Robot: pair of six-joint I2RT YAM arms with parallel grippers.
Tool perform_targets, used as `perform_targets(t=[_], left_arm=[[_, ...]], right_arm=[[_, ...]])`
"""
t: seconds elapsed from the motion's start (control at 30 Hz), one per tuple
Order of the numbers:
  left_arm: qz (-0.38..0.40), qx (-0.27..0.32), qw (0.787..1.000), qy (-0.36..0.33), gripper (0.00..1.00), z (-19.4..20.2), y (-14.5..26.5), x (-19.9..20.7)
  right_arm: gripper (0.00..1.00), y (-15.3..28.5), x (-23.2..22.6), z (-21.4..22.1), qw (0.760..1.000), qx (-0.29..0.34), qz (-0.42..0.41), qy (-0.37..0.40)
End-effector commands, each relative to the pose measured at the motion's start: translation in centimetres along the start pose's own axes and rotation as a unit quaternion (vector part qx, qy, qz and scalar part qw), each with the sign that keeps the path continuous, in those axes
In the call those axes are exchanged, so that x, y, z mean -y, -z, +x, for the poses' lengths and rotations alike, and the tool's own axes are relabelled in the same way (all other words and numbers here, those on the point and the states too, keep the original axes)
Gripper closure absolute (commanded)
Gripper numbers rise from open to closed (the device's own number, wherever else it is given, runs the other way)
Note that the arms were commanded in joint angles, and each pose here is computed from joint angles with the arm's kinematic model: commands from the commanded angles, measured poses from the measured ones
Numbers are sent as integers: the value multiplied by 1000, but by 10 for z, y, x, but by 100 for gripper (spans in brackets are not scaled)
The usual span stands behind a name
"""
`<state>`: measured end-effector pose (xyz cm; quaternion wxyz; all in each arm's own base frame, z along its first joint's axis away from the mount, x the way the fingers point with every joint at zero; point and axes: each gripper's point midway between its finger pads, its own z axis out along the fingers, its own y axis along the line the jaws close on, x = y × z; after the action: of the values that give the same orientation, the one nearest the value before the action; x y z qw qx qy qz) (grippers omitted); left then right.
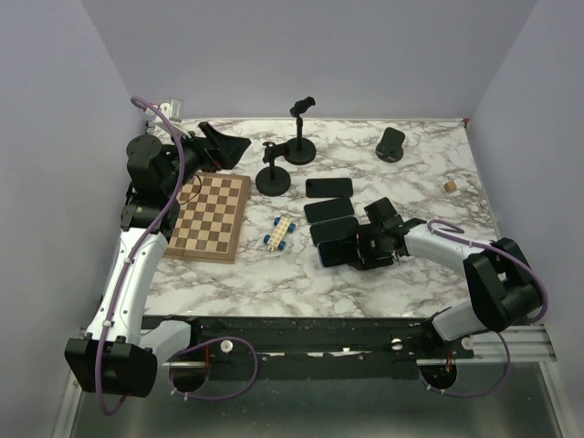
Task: Remove the phone from the phone stand
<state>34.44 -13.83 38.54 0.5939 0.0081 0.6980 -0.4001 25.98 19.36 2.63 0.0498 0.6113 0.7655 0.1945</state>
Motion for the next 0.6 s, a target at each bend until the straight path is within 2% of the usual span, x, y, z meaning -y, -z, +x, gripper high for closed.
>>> perform_targets(t=[0.0, 0.23, 0.33, 0.53, 0.57], left_arm=[[11, -4, 1000, 4, 2, 2, -1, 1], [12, -4, 1000, 6, 1, 3, -1, 0], [12, -6, 1000, 6, 2, 3, -1, 0], [13, -6, 1000, 6, 2, 4, -2, 0], [12, -7, 1000, 7, 2, 4, -2, 0]], right_arm=[[56, -9, 10, -3, 1000, 10, 10, -9], [50, -10, 11, -3, 1000, 7, 7, -12], [40, -10, 12, -2, 1000, 5, 8, -12], [37, -12, 14, -2, 1000, 3, 12, -12], [33, -12, 14, -2, 1000, 3, 12, -12]])
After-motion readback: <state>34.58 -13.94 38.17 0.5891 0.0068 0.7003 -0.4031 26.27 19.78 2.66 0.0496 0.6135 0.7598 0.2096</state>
